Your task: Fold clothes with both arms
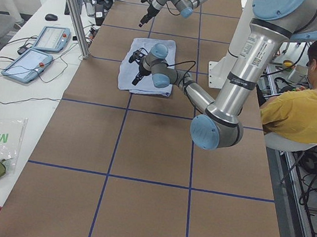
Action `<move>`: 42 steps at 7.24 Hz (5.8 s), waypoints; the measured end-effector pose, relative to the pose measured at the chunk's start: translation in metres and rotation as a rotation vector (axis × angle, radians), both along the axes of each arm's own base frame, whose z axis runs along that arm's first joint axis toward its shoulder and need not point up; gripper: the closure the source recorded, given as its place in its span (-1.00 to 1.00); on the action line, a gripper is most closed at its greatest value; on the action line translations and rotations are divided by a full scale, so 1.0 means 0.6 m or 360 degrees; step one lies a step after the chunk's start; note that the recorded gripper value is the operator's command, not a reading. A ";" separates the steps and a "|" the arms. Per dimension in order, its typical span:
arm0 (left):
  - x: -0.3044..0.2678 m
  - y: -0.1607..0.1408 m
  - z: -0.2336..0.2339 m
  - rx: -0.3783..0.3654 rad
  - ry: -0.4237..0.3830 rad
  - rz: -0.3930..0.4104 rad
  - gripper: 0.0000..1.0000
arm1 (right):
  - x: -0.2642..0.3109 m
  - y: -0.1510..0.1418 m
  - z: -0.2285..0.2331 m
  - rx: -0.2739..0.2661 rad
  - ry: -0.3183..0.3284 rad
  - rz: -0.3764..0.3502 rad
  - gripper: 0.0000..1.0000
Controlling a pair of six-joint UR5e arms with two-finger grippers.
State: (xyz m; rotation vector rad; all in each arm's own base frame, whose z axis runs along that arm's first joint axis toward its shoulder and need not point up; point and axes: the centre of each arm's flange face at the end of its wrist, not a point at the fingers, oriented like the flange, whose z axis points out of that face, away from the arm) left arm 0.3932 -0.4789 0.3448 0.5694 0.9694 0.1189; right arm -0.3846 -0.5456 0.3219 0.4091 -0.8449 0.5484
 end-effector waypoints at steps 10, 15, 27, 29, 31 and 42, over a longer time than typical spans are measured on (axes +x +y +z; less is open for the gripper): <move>0.133 0.248 0.070 -0.0306 0.0121 0.0031 0.78 | 0.005 0.010 -0.003 0.0015 -0.0008 -0.0001 -1.00; 0.130 0.258 0.061 -0.0333 0.0153 -0.0011 1.00 | 0.001 0.013 -0.001 0.0014 -0.0005 -0.0007 -1.00; 0.039 -0.417 0.120 0.0081 -0.0433 -0.0455 -1.00 | -0.107 0.144 -0.094 0.0090 -0.0170 -0.0062 -1.00; 0.007 -0.369 0.137 0.0141 -0.0298 -0.0354 -1.00 | -0.161 0.182 -0.140 -0.0014 -0.0199 -0.0011 -1.00; -0.020 -0.325 0.144 0.0157 -0.0212 -0.0296 -1.00 | -0.219 0.222 -0.168 -0.0255 -0.0220 0.0106 -1.00; -0.039 -0.275 0.153 0.0133 -0.0139 -0.0301 -1.00 | -0.409 0.244 -0.131 -0.0496 -0.0106 0.0300 -0.69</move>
